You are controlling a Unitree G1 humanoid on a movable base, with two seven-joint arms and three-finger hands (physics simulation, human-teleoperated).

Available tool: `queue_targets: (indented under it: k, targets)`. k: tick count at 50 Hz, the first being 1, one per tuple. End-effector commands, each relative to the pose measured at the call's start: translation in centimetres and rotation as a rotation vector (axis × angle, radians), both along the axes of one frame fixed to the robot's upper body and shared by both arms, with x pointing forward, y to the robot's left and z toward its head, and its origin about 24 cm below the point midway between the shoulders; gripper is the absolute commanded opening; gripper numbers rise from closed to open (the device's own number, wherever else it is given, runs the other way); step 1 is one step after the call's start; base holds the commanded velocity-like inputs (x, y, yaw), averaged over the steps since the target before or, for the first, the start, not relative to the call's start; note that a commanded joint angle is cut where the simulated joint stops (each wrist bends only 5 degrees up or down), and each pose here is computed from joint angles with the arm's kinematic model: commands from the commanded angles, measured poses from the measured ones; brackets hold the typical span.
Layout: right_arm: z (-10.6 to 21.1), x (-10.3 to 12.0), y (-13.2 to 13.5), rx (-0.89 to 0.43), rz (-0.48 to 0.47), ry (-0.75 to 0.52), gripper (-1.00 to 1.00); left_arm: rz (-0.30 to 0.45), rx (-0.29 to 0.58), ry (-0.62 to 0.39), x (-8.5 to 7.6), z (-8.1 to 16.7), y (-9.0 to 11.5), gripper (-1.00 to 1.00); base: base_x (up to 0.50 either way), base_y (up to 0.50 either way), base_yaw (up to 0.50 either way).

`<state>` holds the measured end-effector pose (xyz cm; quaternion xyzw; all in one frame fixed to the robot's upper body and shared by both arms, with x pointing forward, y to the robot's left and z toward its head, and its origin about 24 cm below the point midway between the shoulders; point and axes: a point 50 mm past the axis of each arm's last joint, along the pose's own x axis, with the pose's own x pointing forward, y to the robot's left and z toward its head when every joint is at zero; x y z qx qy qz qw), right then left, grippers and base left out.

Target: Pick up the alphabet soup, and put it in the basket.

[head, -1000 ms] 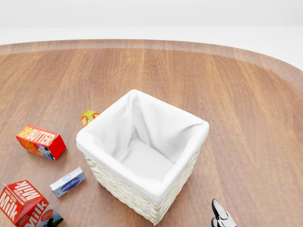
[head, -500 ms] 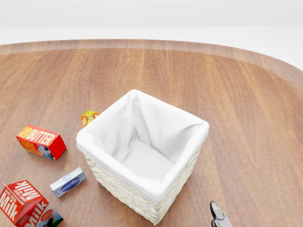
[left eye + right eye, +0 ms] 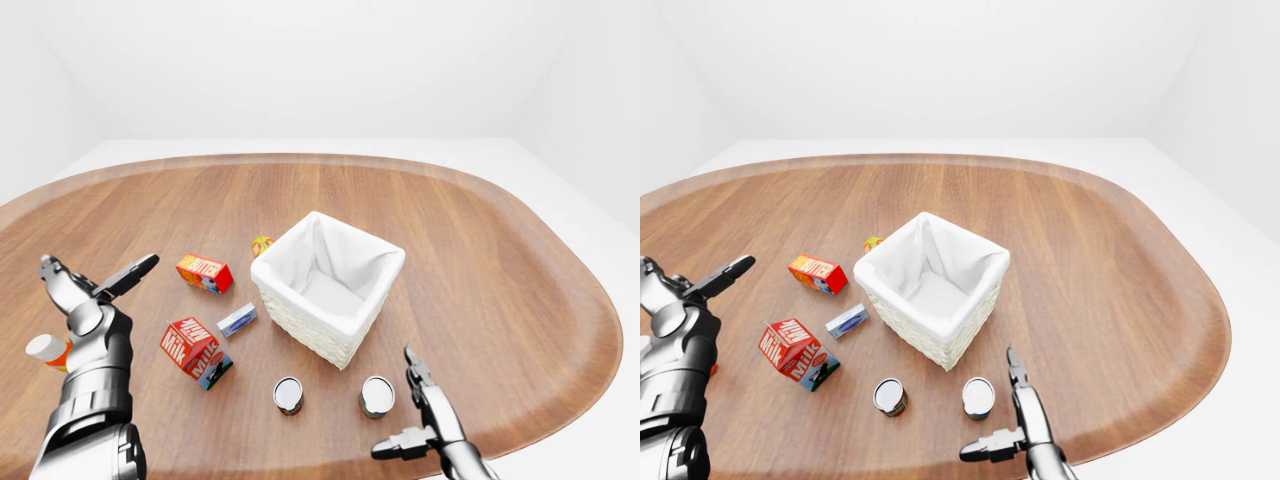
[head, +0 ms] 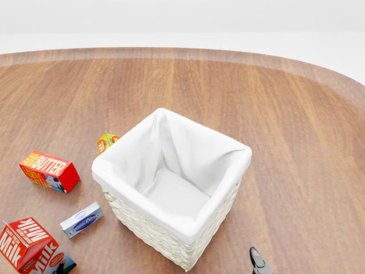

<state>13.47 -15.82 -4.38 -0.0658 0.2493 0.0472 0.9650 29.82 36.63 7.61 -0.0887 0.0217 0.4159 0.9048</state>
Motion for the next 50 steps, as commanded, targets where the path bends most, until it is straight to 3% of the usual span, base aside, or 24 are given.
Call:
queue_targets:
  k: [1,19,29,50]
  targets:
    - [-1.2,-0.1,0.0,-0.003,-0.003,0.049,1.00,-0.005,-0.007,0.011,0.1,-0.2,-0.1,1.00,0.00,0.00,0.00]
    - [-1.9,0.9,0.4,-0.011,0.012,0.064,1.00,-0.003,0.000,0.004,0.0,-0.1,-0.1,1.00,0.00,0.00,0.00]
    - [-1.7,1.9,0.7,-0.117,0.010,0.030,1.00,-0.003,0.001,0.003,0.0,-0.1,-0.1,1.00,0.00,0.00,0.00]
    - [-2.0,2.7,1.1,-0.134,0.027,0.029,1.00,-0.004,0.004,-0.002,0.0,0.0,-0.1,1.00,0.00,0.00,0.00]
